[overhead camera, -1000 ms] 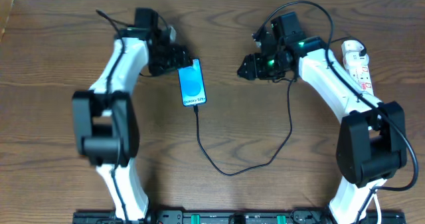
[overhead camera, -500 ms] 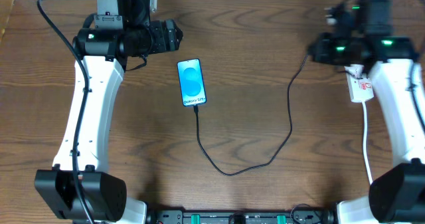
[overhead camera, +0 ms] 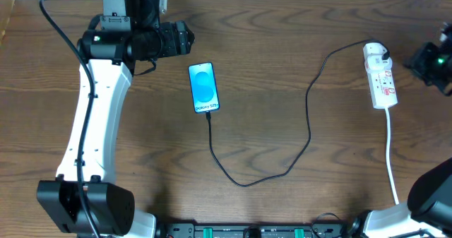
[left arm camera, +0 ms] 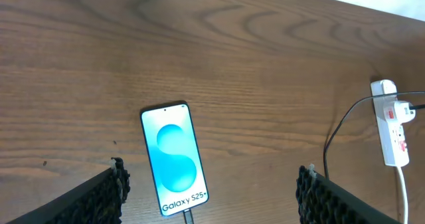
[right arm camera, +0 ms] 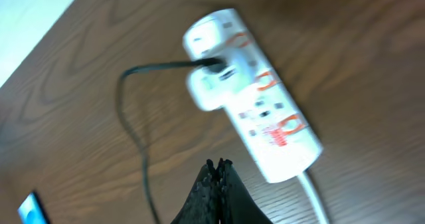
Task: Plug charger to phone and switch on socket
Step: 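Move the right gripper to the white power strip on the right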
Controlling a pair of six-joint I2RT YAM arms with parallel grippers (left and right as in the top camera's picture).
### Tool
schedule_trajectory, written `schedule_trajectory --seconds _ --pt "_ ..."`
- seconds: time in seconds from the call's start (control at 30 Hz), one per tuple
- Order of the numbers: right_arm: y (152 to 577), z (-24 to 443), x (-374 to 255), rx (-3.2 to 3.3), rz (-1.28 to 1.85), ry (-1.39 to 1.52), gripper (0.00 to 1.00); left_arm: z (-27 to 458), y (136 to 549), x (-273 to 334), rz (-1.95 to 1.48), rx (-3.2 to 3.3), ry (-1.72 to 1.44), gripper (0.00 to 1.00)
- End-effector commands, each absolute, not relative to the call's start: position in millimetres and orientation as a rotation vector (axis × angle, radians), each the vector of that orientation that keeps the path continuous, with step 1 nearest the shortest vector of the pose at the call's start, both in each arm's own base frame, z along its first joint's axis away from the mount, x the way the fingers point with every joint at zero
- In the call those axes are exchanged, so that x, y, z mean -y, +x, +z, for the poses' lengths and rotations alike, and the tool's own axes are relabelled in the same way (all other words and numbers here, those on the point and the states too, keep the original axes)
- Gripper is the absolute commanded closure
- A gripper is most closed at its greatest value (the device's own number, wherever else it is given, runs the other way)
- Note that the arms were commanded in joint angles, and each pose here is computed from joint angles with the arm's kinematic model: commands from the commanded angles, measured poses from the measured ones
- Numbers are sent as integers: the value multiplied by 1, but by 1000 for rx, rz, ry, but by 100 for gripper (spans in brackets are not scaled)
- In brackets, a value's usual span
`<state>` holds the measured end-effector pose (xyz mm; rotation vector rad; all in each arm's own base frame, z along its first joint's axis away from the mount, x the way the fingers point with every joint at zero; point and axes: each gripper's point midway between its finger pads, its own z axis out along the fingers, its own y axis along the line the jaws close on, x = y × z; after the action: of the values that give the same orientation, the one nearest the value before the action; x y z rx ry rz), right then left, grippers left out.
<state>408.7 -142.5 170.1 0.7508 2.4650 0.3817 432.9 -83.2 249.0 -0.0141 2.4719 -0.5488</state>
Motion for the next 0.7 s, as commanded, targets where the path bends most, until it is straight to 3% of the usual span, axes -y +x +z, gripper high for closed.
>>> schedule_trajectory --seconds 0.0,0.67 --pt "411 153 158 -2473 380 803 99 249 433 80 -530 -2470 -7 18" --pt "449 60 168 -2515 475 818 99 249 433 80 -530 -2470 -7 18"
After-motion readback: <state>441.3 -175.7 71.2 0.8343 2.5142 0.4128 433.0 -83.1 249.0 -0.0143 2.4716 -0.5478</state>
